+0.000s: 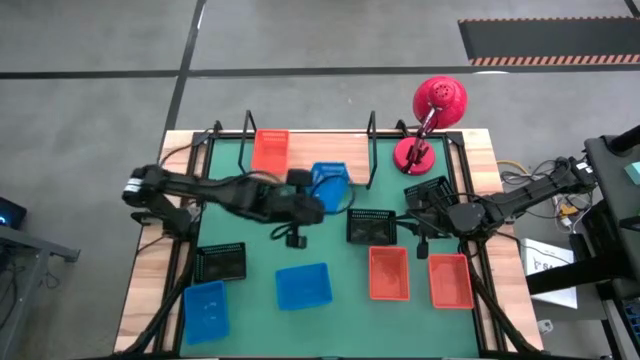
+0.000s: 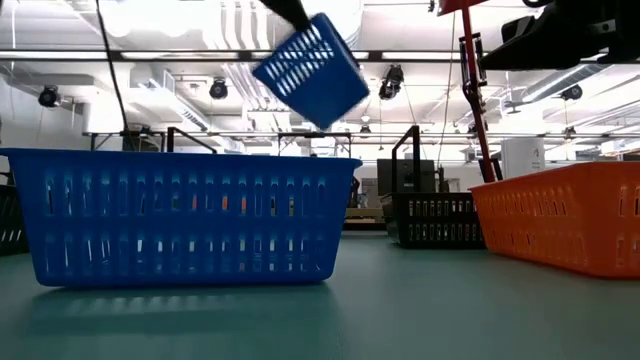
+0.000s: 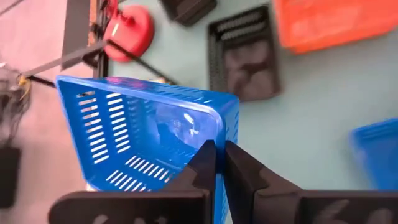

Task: Stack baskets on shelf by color
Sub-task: Put the top blue basket on the shelf

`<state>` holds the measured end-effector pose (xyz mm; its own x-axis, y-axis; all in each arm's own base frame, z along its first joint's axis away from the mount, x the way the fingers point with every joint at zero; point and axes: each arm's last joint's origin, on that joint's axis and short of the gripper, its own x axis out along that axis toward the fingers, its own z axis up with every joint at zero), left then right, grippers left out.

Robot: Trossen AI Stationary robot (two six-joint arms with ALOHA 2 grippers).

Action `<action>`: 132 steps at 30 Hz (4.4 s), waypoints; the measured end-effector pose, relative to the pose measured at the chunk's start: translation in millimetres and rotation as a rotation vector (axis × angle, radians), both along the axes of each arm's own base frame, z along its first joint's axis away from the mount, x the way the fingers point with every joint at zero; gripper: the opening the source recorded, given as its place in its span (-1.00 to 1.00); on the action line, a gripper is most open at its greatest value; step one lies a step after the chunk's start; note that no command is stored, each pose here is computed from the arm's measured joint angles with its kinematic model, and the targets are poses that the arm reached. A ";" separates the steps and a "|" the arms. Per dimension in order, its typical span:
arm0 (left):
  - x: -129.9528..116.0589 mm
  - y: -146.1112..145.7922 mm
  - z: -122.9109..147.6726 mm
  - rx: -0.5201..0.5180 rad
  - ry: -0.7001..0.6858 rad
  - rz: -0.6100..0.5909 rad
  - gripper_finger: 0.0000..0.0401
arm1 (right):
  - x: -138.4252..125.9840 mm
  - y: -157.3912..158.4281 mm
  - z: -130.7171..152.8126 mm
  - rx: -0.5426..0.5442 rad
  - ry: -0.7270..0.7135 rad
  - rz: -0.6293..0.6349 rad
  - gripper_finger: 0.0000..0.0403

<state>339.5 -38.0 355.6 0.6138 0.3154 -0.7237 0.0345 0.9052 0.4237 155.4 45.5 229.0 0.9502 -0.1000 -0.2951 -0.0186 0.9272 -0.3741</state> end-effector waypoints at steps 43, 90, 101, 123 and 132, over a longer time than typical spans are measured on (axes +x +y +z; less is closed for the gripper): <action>43.4 144.4 -100.0 0.047 0.242 0.384 -0.91 | -0.7 -0.3 -2.3 0.010 0.021 -0.007 -0.96; 32.6 185.6 -92.7 -0.143 0.129 0.384 -0.77 | -0.9 -0.4 -2.9 0.015 0.025 -0.010 -0.96; 33.1 184.4 -110.0 -0.157 0.108 0.401 -0.77 | -0.9 -0.4 -2.8 0.015 0.024 -0.010 -0.96; 42.5 174.0 -89.4 -0.159 -0.024 0.398 -0.77 | -0.9 -0.5 -2.8 0.008 0.024 -0.010 -0.96; 27.6 150.4 -89.9 -0.180 0.207 0.073 -0.77 | -1.0 -0.5 -3.1 0.022 0.026 -0.014 -0.96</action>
